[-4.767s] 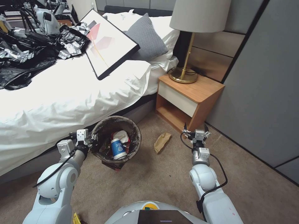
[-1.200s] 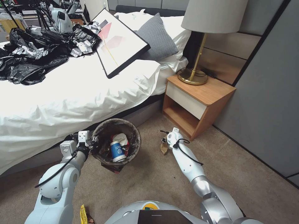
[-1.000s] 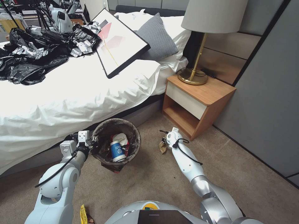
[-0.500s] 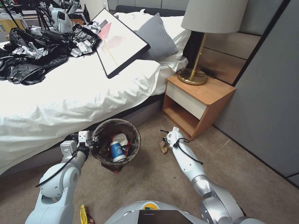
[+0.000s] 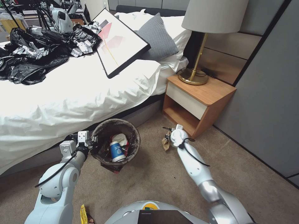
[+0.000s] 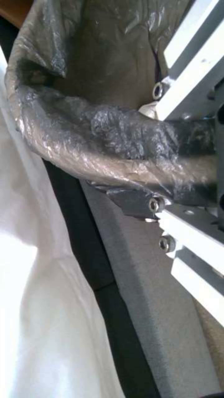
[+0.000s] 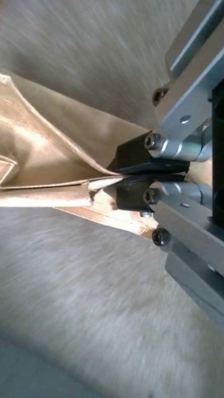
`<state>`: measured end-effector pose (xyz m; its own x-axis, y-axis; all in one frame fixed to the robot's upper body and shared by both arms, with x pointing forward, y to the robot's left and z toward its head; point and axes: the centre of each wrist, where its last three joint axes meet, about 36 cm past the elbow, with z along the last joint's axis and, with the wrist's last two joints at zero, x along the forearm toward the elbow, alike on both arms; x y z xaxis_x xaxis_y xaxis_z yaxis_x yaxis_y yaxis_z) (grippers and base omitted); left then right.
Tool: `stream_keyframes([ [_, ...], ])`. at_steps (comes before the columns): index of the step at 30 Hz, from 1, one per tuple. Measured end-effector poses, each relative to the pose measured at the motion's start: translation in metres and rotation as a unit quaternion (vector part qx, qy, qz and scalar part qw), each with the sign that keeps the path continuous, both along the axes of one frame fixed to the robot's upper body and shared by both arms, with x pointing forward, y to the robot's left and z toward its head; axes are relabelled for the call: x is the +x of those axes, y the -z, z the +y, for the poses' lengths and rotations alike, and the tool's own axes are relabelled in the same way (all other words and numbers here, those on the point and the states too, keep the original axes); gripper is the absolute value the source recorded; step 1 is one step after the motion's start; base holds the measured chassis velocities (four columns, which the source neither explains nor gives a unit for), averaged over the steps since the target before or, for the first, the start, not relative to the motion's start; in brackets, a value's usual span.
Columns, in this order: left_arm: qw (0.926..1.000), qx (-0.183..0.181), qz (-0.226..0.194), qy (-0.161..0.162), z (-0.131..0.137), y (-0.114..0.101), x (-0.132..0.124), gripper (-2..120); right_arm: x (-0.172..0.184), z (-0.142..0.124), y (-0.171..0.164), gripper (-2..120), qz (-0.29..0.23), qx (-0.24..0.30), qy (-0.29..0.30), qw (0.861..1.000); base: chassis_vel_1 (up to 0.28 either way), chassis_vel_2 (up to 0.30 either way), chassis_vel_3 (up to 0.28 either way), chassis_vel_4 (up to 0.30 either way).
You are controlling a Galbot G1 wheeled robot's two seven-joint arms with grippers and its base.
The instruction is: Pick up the trash bin, then pick up the garbage from the floor and place it into the trash bin.
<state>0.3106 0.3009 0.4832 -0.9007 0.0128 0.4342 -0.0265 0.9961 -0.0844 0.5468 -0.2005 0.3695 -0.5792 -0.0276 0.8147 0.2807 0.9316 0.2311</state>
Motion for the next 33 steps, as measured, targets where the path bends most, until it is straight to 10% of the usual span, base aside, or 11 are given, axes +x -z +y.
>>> stream_keyframes([
  [9,1.0,0.001,-0.002,0.003,-0.001,-0.001,0.001,5,-0.058,-0.02,-0.142,0,-0.16,0.014,-0.051,0.986,0.0,0.0,0.0,0.0],
  [14,1.0,0.001,-0.001,0.005,-0.004,-0.001,0.0,5,-0.108,-0.016,-0.237,0,-0.279,0.015,-0.143,0.949,0.0,0.0,0.0,0.0],
  [28,1.0,0.001,0.004,0.001,-0.002,0.001,-0.003,5,-0.136,0.064,-0.333,0,-0.368,0.046,-0.405,0.836,0.0,0.0,0.0,0.0],
  [33,1.0,0.001,0.006,-0.002,-0.001,0.003,-0.002,5,-0.127,0.095,-0.325,0,-0.342,0.042,-0.448,0.825,0.0,0.0,0.0,0.0],
])
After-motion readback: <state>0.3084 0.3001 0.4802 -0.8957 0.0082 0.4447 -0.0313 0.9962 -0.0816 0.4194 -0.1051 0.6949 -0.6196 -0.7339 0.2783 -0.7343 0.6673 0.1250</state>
